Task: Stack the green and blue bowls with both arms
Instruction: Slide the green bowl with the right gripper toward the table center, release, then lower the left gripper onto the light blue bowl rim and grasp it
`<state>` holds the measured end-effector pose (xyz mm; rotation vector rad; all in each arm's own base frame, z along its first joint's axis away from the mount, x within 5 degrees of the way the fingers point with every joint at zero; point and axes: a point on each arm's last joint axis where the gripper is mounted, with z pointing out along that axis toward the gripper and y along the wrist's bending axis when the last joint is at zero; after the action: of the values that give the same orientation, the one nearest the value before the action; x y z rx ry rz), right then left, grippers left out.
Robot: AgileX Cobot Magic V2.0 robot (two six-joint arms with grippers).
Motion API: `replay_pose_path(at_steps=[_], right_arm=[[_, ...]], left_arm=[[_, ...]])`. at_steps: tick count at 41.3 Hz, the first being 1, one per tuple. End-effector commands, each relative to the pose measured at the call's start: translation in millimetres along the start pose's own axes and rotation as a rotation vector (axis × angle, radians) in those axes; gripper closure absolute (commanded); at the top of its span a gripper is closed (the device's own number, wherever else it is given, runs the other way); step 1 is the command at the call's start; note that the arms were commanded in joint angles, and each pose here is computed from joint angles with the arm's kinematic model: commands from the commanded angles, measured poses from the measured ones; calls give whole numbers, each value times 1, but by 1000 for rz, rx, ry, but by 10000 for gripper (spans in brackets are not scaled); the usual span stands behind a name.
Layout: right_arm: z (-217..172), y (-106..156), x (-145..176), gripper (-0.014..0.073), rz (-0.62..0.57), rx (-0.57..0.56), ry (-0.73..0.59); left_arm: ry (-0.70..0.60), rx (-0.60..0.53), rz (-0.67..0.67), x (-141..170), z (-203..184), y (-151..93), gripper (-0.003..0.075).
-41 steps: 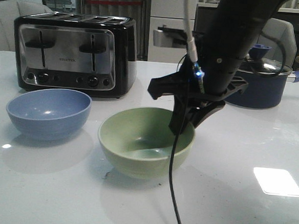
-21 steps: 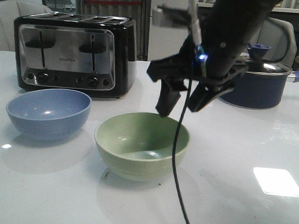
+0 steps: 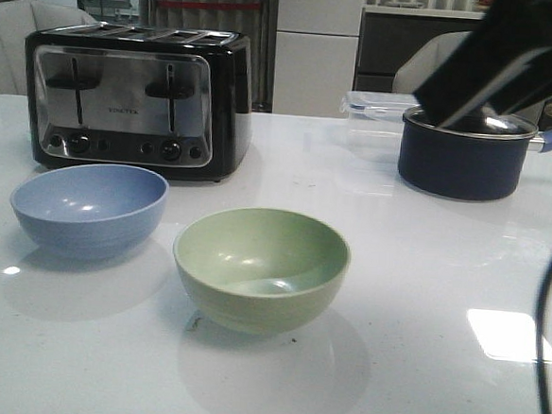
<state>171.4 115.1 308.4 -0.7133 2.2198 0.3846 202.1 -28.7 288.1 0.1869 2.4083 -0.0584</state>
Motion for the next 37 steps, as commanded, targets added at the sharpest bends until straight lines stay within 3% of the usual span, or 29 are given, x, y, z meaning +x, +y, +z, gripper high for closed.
replay_pose_path(at_steps=[1,10,22,28,32,37], right_arm=[[-26,2,0,98,-17,7,-126],[-47,6,13,98,-25,-2,-138],[-46,6,16,98,-26,-9,-102],[-46,6,16,98,-26,-9,-102],[-46,6,16,98,-26,-9,-102],[-46,6,16,98,-26,-9,-102]], left_arm=[[-52,18,-15,-28,16,-3,232],[50,32,-38,-55,71,-4,232],[164,85,-138,-71,138,-12,232],[176,94,-127,-76,161,-18,240],[186,99,-119,-77,170,-22,321],[186,103,-117,-79,174,-24,493]])
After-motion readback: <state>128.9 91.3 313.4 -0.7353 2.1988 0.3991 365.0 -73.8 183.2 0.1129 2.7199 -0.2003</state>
